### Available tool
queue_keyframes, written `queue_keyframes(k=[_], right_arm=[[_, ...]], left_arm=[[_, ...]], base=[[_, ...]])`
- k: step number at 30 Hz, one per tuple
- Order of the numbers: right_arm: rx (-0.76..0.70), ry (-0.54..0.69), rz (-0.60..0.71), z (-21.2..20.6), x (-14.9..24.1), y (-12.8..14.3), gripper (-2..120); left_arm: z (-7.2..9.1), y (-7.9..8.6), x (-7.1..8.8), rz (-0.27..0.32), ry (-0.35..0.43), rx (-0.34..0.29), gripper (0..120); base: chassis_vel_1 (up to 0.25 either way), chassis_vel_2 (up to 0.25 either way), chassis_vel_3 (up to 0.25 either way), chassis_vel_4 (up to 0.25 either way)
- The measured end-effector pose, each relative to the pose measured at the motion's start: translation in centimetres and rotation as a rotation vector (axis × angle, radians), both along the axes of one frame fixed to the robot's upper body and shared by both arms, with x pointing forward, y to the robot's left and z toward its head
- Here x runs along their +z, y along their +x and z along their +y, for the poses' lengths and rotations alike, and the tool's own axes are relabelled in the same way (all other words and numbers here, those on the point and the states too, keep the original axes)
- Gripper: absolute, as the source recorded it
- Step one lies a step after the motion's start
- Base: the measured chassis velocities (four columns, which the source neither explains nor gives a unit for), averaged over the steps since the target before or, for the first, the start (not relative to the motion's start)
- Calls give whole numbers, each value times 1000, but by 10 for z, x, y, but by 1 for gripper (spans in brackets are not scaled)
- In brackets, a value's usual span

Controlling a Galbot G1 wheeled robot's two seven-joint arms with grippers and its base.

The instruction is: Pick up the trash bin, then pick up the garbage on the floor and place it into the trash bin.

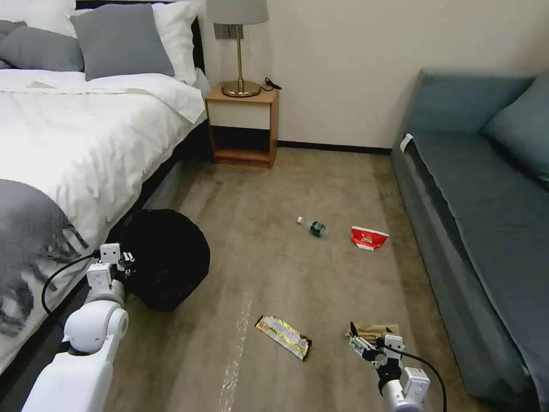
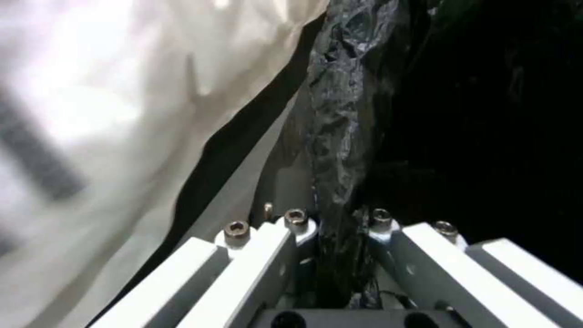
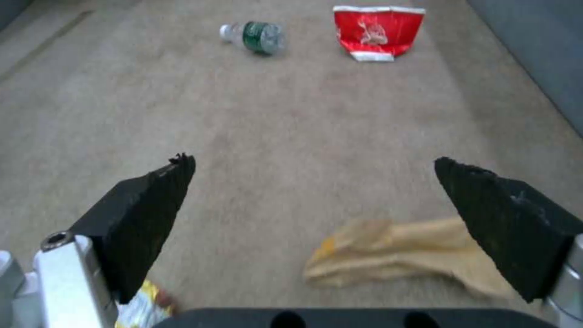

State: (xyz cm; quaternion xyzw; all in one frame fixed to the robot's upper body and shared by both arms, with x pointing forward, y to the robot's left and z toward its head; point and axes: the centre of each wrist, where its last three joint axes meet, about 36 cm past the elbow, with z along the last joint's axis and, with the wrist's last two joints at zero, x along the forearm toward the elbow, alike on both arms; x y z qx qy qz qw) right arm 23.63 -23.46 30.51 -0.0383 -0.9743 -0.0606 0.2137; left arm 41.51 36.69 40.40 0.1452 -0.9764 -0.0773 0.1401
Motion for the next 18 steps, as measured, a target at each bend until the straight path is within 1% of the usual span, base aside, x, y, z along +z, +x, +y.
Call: queue_keyframes(k=[6, 7, 8, 9, 11, 12, 13, 15, 17, 18], right_arm=[[10, -16, -10, -4, 0, 5, 100], [13, -20, -13, -6, 0, 7, 100], [28, -32, -21, -9, 2, 11, 100], [28, -32, -21, -9, 2, 11, 100], [75, -53, -43, -19, 7, 23, 100], [99, -62, -48, -24, 11, 33, 100], [99, -62, -48, -24, 11, 33, 100], [154, -83, -50, -34, 16, 55, 100], [174, -91, -48, -37, 17, 60, 100], [220, -111, -41, -45, 21, 71, 100]], left_arm=[[-3, 3, -3, -12, -16, -19, 1], [-4, 3, -4, -16, -21, -25, 1], [-5, 3, -5, -25, -33, -44, 1], [-5, 3, -5, -25, -33, -44, 1], [-6, 3, -6, -43, -40, -58, 1], [-6, 2, -7, -44, -45, -59, 1], [-6, 2, -7, -44, -45, -59, 1], [-5, 0, -10, -40, -50, -49, 1], [-5, -1, -11, -39, -52, -48, 1], [-4, -3, -13, -38, -58, -48, 1]], base=[[-120, 113, 120, -113], [-115, 91, 118, -97], [-85, 91, 92, -86], [-85, 91, 92, -86], [-66, 72, 70, -59], [-29, 59, -4, -33], [-29, 59, -4, -33], [0, 0, 0, 0], [0, 0, 0, 0], [0, 0, 0, 0]])
